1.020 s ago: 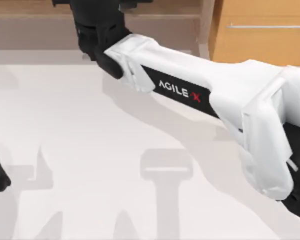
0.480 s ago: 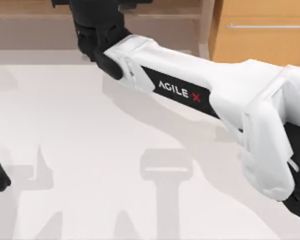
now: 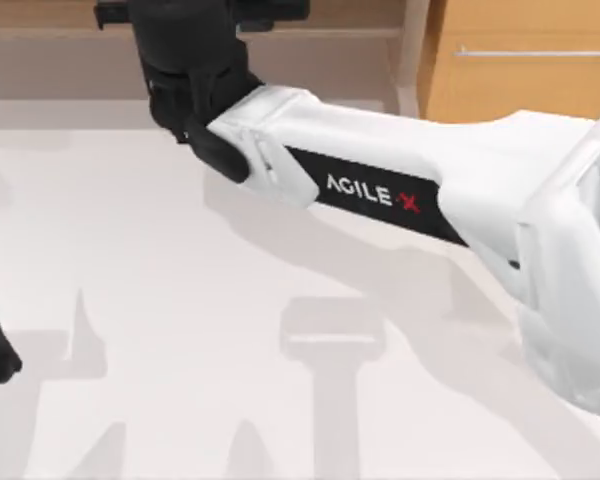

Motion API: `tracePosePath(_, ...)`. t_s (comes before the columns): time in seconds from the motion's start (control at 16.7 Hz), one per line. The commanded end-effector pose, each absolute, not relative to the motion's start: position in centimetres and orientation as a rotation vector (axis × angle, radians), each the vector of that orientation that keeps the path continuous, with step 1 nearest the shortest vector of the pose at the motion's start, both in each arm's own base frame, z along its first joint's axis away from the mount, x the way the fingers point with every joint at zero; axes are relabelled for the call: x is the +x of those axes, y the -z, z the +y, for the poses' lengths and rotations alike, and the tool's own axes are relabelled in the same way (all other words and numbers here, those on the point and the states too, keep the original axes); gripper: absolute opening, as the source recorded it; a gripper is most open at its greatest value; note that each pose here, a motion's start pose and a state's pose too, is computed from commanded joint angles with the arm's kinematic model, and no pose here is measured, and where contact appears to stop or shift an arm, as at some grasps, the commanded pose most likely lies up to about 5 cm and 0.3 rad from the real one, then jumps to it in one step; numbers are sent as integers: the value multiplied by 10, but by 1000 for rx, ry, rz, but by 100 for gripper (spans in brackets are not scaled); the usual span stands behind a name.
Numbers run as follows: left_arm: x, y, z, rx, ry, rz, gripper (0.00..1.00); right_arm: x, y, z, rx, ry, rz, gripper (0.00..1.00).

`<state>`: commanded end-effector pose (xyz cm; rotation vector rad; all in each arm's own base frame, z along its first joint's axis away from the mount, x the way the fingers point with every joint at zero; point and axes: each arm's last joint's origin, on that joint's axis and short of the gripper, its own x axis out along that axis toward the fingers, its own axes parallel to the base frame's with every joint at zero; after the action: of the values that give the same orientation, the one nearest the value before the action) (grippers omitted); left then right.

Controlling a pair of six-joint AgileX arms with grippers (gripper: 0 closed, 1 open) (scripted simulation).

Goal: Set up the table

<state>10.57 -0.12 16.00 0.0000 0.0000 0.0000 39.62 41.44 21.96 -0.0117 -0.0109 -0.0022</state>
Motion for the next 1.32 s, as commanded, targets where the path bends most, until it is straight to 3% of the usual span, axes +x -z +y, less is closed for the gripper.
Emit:
tracePosePath(0.42,106,-160,-1,0,0,0,100,397,-223,409,6,-12,-10,0)
tracePosePath(0.78,106,-160,-1,0,0,0,100,384,-243,373,215,-240,54,0)
tracePosePath(1.02,106,-160,-1,0,0,0,100,366,-252,323,428,-431,195,0)
tracePosePath(1.32,106,-160,-1,0,0,0,100,338,-269,218,740,-568,386,0)
